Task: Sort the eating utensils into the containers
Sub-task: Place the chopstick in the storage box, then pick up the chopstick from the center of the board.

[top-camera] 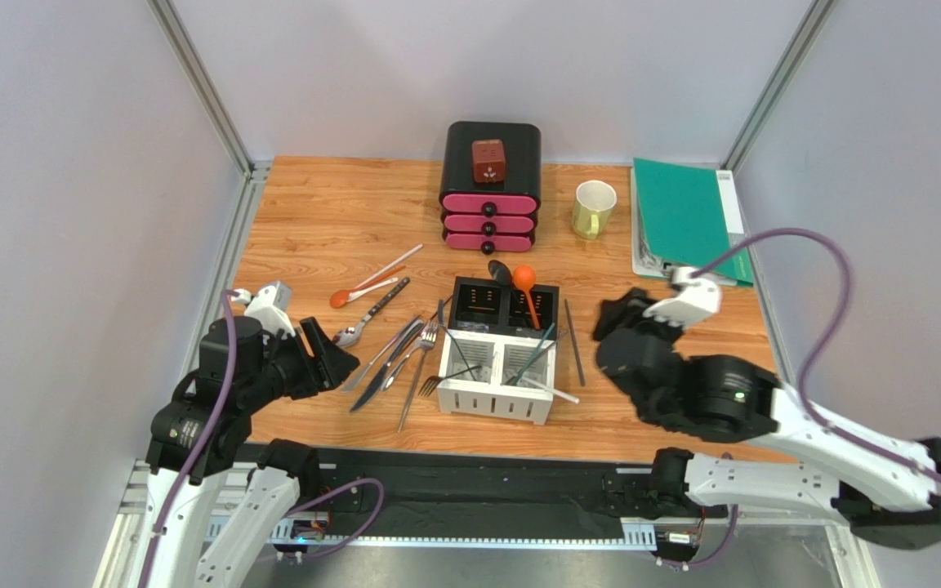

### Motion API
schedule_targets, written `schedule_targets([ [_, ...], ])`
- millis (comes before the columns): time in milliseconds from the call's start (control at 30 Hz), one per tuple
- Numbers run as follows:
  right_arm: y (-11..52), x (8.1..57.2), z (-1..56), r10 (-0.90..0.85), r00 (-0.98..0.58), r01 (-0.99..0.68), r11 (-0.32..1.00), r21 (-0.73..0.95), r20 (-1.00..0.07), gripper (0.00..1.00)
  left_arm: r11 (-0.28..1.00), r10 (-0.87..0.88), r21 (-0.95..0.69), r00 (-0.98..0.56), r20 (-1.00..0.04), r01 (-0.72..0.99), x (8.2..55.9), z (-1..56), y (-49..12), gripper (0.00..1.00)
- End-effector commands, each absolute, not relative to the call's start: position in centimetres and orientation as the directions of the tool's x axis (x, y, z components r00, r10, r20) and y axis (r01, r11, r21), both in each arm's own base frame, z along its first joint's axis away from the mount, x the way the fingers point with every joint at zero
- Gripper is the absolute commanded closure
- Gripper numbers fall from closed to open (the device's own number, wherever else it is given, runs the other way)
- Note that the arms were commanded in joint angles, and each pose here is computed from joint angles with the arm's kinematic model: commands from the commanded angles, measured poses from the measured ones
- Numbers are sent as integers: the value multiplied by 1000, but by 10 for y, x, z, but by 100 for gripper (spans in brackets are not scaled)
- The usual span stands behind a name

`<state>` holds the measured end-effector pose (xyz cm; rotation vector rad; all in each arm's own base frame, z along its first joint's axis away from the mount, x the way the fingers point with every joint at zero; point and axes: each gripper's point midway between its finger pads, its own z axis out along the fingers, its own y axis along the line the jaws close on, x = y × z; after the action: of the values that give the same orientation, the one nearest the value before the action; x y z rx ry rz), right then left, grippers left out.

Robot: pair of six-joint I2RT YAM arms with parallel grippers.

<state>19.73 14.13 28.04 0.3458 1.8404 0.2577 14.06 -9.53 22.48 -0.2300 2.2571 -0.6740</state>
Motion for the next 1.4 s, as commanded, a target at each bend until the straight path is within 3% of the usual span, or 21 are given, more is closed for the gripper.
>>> schedule_targets([
  [0,82,203,287,317,-256,200,942,271,-913,62,844,-353,-534,-694,-627,53,143,224,-97,38],
  [67,74,214,269,296,-328,233,946,226,-897,59,847,-355,-530,-695,-625,44,144,222,-96,38],
  [200,101,218,203,226,-620,174,973,149,-751,52,848,-367,-530,-691,-624,28,148,222,-95,38],
  [300,119,225,166,171,-742,149,985,89,-649,54,848,-376,-529,-685,-624,16,153,222,-94,38],
  [533,113,270,134,321,-778,243,947,213,-540,49,859,-383,-511,-673,-632,-10,166,225,-91,38],
  [700,112,288,115,236,-838,182,971,156,-491,47,861,-394,-509,-669,-631,-27,176,221,-91,38],
  [867,132,297,81,197,-909,140,974,178,-366,47,860,-407,-508,-668,-623,-50,187,217,-91,38],
  [1367,132,316,31,173,-951,148,982,114,-258,48,862,-436,-496,-648,-624,-103,206,213,-87,37],
])
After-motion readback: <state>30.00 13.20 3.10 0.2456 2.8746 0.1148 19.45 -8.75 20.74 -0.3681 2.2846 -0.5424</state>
